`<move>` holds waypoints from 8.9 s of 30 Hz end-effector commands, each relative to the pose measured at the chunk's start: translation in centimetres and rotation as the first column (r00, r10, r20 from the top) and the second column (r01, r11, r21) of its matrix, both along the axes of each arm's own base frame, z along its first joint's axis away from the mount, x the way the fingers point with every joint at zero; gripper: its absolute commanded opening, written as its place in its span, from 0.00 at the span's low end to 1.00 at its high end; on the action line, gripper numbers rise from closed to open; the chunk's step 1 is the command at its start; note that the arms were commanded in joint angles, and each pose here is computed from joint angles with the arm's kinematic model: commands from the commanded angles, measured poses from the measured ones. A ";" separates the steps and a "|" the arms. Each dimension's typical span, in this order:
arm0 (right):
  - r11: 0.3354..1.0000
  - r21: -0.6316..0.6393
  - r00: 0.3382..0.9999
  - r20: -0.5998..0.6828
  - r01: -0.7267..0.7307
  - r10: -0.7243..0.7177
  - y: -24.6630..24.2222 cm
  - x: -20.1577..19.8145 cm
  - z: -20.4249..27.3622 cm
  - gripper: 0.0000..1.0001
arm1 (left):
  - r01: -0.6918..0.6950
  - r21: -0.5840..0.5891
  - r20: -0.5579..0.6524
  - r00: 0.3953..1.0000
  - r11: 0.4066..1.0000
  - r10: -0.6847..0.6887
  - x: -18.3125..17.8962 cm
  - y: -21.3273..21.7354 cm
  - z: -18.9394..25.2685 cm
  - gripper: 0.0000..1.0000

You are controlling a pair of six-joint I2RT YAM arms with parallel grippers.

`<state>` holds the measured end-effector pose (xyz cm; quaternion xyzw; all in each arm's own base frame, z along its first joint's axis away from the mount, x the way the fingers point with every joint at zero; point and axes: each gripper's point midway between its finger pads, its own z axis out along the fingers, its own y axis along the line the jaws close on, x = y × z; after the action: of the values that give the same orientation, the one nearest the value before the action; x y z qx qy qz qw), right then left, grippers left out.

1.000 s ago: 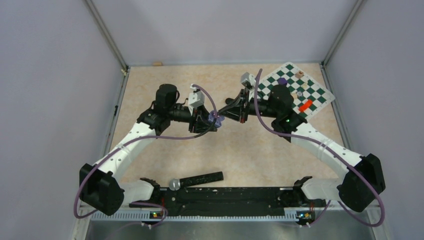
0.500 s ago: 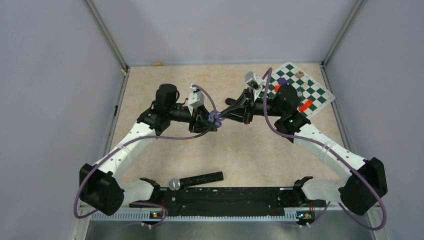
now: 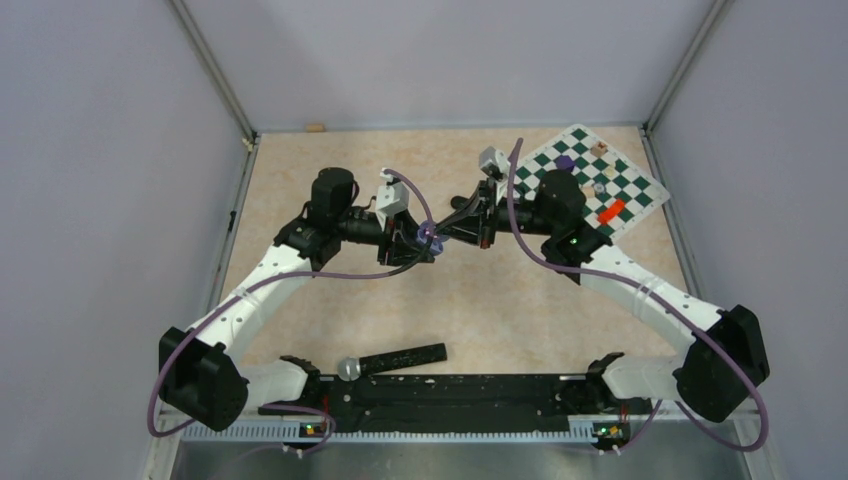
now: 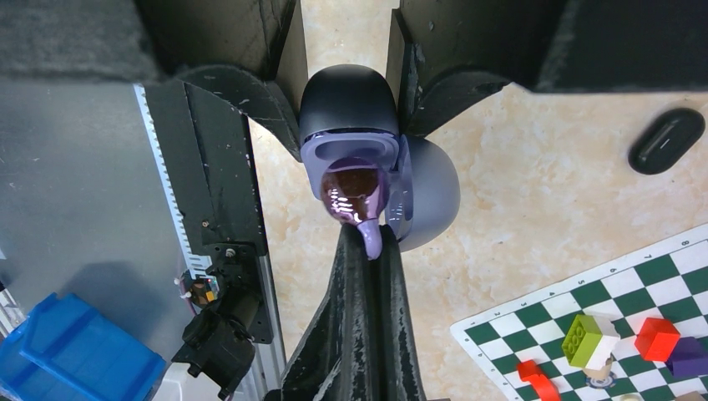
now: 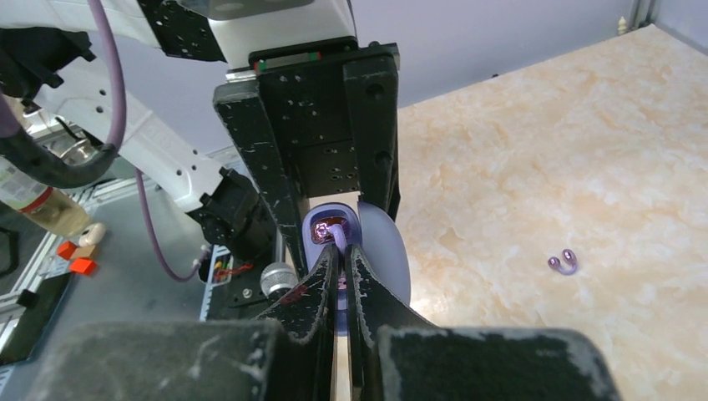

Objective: Insert the wireless bluetooth earbuds into the charging case
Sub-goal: Place the earbud in the charging case, then move the earbud to the center of the board, then pick up the earbud from the center of the board.

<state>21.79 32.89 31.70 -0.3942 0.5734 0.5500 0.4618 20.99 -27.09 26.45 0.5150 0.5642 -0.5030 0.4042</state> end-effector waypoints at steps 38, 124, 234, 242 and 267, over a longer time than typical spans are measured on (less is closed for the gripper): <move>1.000 0.004 1.000 -0.011 -0.011 0.011 2.3 -0.3 -0.6 0.00 | 0.044 -0.047 0.074 0.996 0.998 -0.040 -0.3 -0.2 2.0 0.05; 0.731 -0.666 0.921 -0.175 0.150 -0.349 13.4 20.7 -28.3 0.52 | -0.032 -0.082 0.123 0.992 0.996 0.042 0.7 2.0 5.2 0.08; 0.366 -0.846 0.847 0.170 0.387 -0.503 -10.7 17.1 -28.7 0.05 | -0.042 -0.120 0.133 0.989 0.992 0.058 0.3 2.4 5.4 0.12; 0.520 -0.797 0.887 0.043 0.308 -0.460 -7.6 17.1 -26.8 0.06 | -0.043 -0.124 0.146 0.987 0.991 0.061 0.0 2.5 5.6 0.12; 0.708 -0.548 0.778 0.629 0.445 -0.002 -11.1 13.2 -22.1 0.32 | -0.049 -0.120 0.139 0.988 0.992 0.065 0.3 2.5 5.3 0.12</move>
<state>33.23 20.55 5.33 -0.5343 0.7336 0.1507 0.3920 21.24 -24.57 31.18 0.5016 0.5338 -0.4881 0.4747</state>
